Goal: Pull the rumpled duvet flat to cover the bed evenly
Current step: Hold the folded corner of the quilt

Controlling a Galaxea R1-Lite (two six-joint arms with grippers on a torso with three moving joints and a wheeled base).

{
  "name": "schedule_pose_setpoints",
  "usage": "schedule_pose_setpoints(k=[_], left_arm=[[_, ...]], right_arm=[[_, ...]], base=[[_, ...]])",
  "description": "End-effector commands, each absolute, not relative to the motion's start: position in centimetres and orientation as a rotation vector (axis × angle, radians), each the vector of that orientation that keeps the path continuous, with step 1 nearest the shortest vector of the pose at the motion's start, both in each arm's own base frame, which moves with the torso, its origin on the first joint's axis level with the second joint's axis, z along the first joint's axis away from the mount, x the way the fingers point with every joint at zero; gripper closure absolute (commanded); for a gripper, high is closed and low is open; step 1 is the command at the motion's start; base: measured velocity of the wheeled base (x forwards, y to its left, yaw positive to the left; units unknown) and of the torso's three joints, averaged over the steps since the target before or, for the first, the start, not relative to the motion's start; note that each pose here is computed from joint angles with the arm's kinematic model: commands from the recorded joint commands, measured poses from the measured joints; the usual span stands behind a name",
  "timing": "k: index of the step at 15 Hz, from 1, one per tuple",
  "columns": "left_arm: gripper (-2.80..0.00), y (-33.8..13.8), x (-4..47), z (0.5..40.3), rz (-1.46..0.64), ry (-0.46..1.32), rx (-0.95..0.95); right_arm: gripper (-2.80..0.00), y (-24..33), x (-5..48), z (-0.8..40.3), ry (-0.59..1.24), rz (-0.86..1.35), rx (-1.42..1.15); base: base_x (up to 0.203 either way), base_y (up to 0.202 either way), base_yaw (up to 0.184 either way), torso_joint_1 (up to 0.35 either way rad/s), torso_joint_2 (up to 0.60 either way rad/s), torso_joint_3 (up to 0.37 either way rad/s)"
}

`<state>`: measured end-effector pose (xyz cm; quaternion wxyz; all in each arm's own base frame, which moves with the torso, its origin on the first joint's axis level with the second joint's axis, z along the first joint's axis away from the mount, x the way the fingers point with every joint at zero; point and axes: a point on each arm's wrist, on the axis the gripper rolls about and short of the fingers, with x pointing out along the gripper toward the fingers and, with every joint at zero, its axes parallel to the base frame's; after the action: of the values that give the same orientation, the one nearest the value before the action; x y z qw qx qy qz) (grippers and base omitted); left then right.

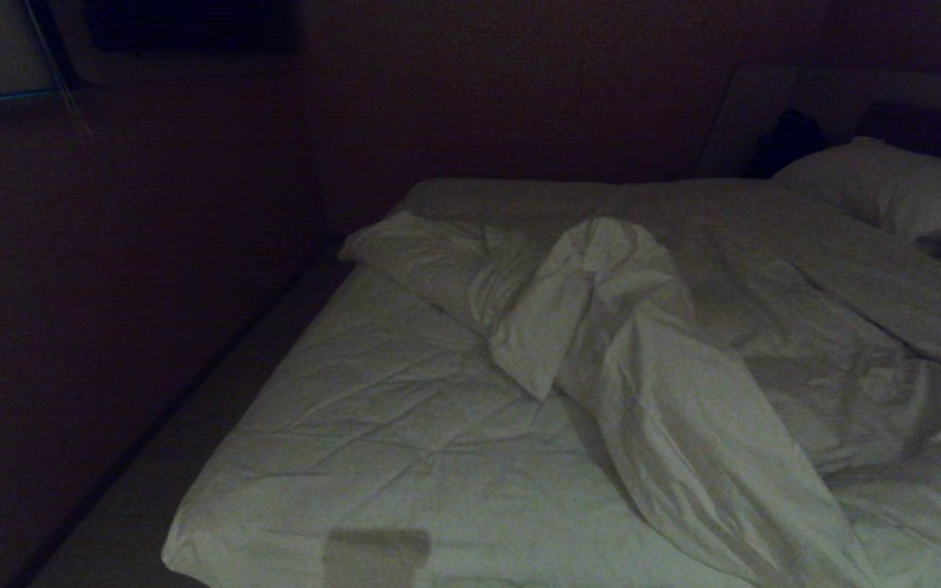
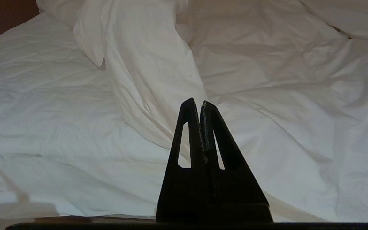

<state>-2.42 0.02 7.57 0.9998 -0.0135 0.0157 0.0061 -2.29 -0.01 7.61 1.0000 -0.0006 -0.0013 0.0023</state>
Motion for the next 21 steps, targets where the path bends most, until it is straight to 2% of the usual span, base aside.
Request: schedule_pose_setpoints(k=[1,11,15,21], left_arm=[[0.0,0.0,-2.4,7.6,0.013,0.031,-0.027],[0.0,0.0,-2.4,7.6,0.013,0.032,-0.027],[0.0,0.0,-2.4,7.6,0.013,0.031,-0.027],[0.0,0.0,-2.4,7.6,0.013,0.032,-0.027]], right_arm=[[0.0,0.0,-2.3,7.6,-0.001,0.005,-0.002],[0.0,0.0,-2.6,8.8,-0.041,0.008,-0.014],[0.0,0.0,-3.4,11.5,-0.09,0.015,-0.014],[0.0,0.0,-1.7,18.7,-0.036,0.008,-0.014]], base=[[0.0,0.0,0.0,0.0,0.0,0.0],[0.0,0.0,0.0,0.0,0.0,0.0],[0.0,0.0,0.0,0.0,0.0,0.0],[0.0,0.0,0.0,0.0,0.0,0.0]])
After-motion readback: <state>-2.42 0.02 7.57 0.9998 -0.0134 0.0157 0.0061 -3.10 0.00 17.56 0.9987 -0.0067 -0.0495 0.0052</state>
